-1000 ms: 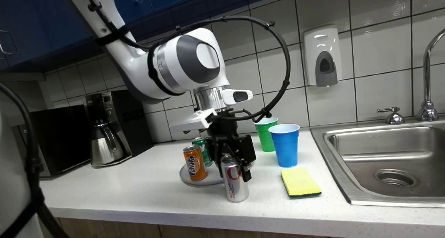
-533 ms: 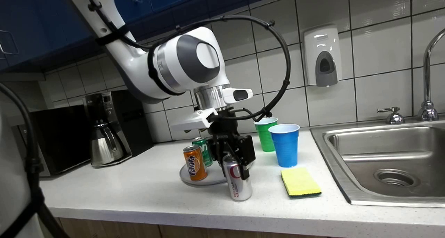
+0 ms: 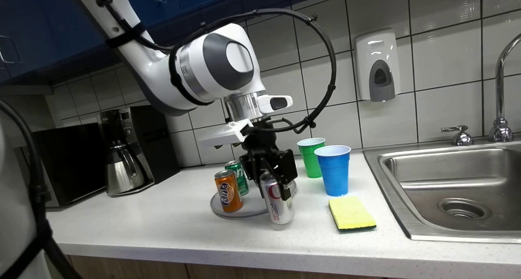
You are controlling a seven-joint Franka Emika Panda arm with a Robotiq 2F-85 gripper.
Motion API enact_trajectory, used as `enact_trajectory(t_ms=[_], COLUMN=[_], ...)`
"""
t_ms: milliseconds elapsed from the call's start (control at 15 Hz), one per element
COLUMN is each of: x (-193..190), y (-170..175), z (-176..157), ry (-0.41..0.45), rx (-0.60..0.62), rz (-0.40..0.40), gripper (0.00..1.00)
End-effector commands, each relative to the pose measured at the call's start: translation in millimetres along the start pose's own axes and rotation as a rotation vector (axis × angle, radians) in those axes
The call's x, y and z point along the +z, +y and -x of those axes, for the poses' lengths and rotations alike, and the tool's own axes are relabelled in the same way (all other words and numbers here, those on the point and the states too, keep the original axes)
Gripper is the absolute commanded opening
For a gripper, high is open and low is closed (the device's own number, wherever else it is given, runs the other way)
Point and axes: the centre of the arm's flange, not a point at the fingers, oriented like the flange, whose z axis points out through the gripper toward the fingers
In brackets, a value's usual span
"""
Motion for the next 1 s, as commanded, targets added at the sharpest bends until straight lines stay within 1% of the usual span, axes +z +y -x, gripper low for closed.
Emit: enact_trajectory(t_ms=[0,533,933], x=[-19.2,-42.0,-48.2], y=[-7.4,-29.4,-44.5], z=[30.0,12.1,-4.1], ry=[0.048,0.088,0.102], rx=[0.0,-0.042,-0.071], rz=[0.002,-0.008,-0.017], gripper=[0.39,0.39,0.39])
